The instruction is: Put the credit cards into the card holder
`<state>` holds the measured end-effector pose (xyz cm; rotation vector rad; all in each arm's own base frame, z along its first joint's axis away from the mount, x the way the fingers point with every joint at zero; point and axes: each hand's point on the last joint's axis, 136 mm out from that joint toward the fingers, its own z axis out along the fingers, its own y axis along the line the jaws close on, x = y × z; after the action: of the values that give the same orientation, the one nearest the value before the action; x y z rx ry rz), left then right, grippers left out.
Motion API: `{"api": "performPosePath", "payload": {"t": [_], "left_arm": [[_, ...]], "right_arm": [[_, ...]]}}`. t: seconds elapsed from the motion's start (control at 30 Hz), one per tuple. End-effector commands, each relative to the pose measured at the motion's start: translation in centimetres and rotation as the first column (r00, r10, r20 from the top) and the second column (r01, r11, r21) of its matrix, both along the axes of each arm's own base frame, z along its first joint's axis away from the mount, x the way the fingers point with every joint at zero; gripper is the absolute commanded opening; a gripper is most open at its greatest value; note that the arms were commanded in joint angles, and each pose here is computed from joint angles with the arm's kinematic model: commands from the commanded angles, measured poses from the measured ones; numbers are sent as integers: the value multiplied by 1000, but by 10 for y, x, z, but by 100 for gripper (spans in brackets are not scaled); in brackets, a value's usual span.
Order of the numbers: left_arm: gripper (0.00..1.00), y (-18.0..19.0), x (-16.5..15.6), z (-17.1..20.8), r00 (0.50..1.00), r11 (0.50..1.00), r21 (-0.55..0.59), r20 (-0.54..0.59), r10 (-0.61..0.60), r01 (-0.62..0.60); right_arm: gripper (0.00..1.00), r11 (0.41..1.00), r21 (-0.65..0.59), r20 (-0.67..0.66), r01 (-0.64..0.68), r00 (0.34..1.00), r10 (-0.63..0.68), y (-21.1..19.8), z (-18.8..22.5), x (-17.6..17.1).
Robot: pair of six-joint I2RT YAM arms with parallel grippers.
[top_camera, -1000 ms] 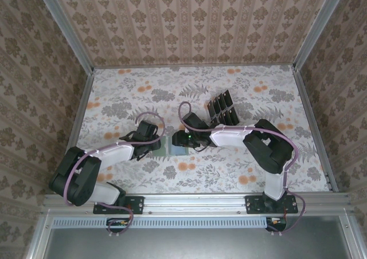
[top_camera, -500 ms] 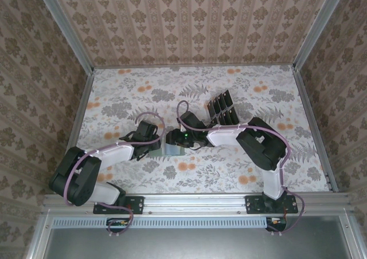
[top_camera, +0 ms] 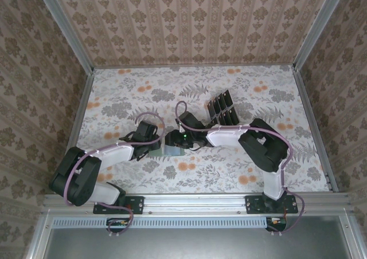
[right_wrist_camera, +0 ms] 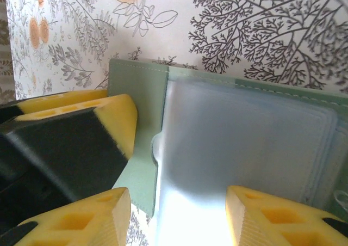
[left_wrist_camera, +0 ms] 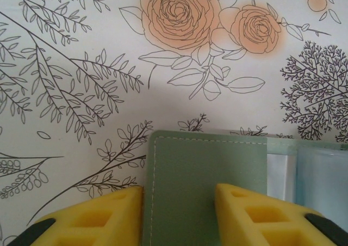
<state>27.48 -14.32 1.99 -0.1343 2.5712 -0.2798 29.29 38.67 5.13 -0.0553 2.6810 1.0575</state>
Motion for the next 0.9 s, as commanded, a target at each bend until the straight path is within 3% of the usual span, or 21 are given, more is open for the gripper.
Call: {"api": "performPosePath", "payload": {"t": [0.0,0.27,0.87], "left_arm": [[41,-6,-5,-9,1000,999,-43,-26,-14,13],[41,-5,-5,-9,1000,999,-43,-27,-14,13],[41,-6,-5,-9,1000,999,-46,-27,-13,12]], "right_arm": [[51,996,-88,91,10,996,-2,-17,25,5],[51,978,-210,100,2,995,19,-30,17,5],[50,963,-271,38,-14,999,26,-25,-24,1]]}}
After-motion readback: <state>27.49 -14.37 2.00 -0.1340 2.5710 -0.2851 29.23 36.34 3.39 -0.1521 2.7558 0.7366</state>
